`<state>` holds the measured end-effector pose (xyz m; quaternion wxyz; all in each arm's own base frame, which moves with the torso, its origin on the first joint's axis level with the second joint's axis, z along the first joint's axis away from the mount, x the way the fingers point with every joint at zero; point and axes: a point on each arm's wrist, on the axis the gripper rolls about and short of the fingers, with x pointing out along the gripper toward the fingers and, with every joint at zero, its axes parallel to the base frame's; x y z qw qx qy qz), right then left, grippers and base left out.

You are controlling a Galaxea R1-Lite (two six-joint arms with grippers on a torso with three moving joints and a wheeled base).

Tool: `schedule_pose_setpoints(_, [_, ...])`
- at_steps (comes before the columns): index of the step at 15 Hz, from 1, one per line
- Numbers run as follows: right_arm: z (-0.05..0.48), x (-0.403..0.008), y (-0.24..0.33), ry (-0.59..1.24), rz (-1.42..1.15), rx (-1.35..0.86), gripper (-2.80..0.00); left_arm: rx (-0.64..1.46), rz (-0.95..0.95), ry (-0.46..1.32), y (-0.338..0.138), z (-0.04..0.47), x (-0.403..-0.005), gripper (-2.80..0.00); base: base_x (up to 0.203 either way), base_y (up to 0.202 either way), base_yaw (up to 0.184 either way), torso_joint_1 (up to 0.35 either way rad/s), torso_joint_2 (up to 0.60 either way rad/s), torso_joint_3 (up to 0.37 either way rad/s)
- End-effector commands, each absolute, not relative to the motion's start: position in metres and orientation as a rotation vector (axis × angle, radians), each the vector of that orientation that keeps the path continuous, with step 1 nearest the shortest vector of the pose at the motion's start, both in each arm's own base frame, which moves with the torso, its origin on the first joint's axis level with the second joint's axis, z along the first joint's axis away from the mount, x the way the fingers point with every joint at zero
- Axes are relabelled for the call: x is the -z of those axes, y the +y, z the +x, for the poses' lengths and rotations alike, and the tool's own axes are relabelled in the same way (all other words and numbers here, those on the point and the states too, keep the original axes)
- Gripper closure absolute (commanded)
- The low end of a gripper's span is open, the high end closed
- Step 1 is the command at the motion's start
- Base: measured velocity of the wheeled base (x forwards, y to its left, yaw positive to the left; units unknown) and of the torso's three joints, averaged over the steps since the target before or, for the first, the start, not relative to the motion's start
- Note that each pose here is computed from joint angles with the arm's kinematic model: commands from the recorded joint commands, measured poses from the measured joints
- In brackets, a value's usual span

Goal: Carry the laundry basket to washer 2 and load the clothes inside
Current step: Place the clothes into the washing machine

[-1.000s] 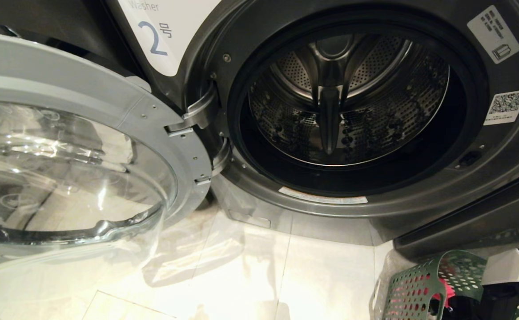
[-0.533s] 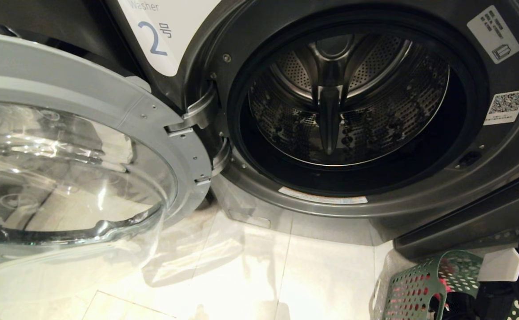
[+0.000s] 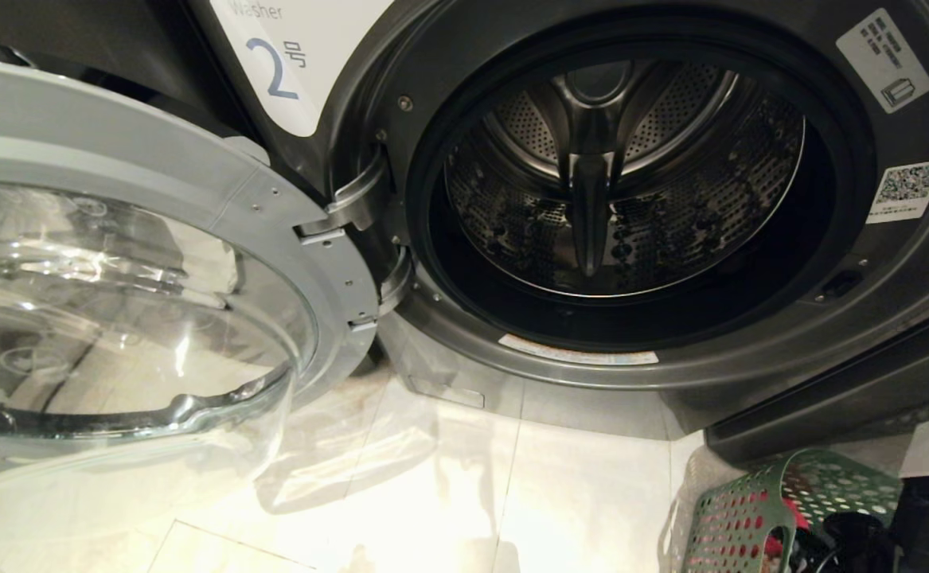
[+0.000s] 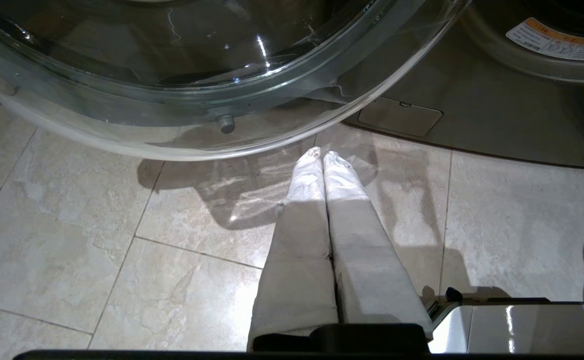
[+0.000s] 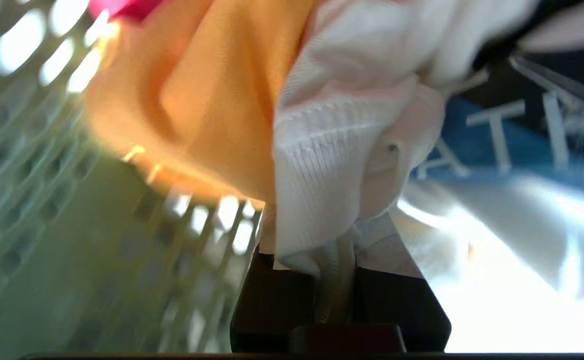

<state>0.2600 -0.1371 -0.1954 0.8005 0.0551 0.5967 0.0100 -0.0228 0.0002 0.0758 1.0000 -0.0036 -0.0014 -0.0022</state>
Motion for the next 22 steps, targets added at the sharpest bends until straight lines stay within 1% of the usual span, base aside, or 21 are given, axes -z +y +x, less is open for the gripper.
schedule_pose_setpoints(1, [0.245,0.136,-0.139,1.238,0.116,0.012,0.00,0.005,-0.008,0.000,0.000,-0.023,-0.075,0.00,0.000,0.000,0.000,0.000,0.00,0.000])
schedule_pose_setpoints(3, [0.220,0.099,-0.130,1.238,0.130,0.024,0.00,0.005,-0.008,0.000,0.000,-0.023,-0.075,0.00,0.000,0.000,0.000,0.000,0.00,0.000])
schedule_pose_setpoints(8, [0.163,0.020,-0.097,1.148,0.107,0.043,0.00,0.004,-0.008,0.000,0.000,-0.023,-0.075,0.00,0.000,0.000,0.000,0.000,0.00,0.000])
schedule_pose_setpoints(10, [0.136,-0.002,-0.080,1.106,0.086,0.055,0.00,0.004,-0.008,0.000,0.000,-0.023,-0.075,0.00,0.000,0.000,0.000,0.000,0.00,0.000])
schedule_pose_setpoints(14, [0.107,-0.036,-0.063,0.985,0.025,0.090,0.00,0.003,-0.008,0.000,0.000,-0.023,-0.075,0.00,0.000,0.000,0.000,0.000,0.00,0.000])
schedule_pose_setpoints(16, [0.109,-0.043,-0.056,0.900,-0.105,-0.030,0.00,0.005,-0.008,0.000,0.000,-0.023,-0.075,0.00,0.000,0.000,0.000,0.000,0.00,0.000])
schedule_pose_setpoints(20, [0.142,-0.061,-0.031,0.643,-0.407,-0.268,0.00,0.004,-0.008,0.000,0.000,-0.023,-0.075,0.00,0.000,0.000,0.000,0.000,0.00,0.000])
schedule_pose_setpoints(22, [0.171,-0.088,-0.024,0.457,-0.534,-0.281,0.00,0.004,-0.008,0.000,0.000,-0.023,-0.075,0.00,0.000,0.000,0.000,0.000,0.00,0.000])
